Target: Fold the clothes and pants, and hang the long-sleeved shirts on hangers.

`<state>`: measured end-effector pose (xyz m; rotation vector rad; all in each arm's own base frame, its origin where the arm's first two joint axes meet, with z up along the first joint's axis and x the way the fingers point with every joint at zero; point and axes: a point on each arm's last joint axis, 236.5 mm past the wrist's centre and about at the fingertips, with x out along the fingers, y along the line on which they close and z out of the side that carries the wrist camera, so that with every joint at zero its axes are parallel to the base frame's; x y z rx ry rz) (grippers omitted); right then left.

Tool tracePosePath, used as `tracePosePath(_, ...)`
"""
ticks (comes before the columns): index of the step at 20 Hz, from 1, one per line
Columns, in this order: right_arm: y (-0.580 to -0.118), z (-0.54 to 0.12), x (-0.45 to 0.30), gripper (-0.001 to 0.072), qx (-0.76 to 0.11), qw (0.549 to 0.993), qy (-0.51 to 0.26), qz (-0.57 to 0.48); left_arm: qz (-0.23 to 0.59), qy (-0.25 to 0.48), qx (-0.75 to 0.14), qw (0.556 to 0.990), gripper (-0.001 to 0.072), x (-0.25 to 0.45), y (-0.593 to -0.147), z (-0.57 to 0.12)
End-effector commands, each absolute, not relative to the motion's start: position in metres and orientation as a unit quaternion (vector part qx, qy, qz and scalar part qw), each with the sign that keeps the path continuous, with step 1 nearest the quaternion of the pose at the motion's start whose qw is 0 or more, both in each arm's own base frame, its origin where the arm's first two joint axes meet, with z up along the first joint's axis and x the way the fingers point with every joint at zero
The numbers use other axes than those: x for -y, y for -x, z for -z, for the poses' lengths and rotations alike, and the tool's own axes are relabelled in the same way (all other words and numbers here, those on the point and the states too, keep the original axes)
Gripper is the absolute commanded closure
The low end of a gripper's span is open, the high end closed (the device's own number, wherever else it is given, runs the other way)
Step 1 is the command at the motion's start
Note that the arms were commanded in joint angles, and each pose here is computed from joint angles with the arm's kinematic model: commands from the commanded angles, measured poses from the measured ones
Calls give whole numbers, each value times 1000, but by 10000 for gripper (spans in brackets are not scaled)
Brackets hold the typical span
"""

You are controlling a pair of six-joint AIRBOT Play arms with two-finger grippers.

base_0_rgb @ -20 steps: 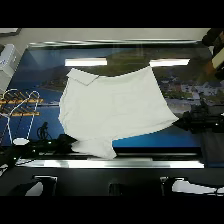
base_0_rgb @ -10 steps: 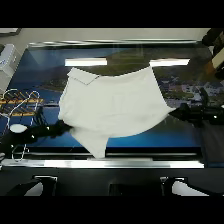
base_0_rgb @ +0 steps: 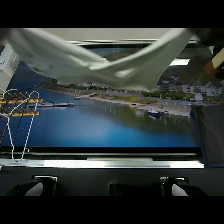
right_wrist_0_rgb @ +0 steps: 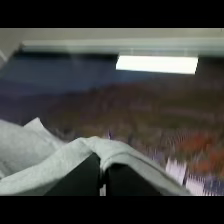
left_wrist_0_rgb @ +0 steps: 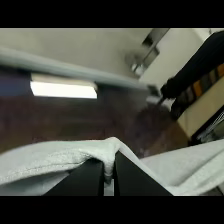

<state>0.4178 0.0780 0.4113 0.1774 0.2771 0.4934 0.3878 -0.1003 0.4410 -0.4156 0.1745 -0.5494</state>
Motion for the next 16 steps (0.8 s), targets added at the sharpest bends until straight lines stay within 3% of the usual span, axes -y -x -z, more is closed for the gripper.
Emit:
tracePosePath(1,-290,-560,-95,681,52,969,-42,-236,238,142,80,957,691,92,-281,-581)
tracePosePath(4,-217,-592,-73,681,104,977,-80,-165,157,153,111,969,691,63,-228,-594)
tracePosePath(7,-201,-597,-53,681,114,980,-111,-120,108,168,85,976,692,44,-220,-569)
tracePosePath(11,-274,-543,-46,680,3,981,-160,-114,90,150,-74,982,692,41,-274,-484)
tracePosePath(16,-413,-342,-34,680,-292,928,-215,-87,91,122,-279,948,692,31,-399,-341)
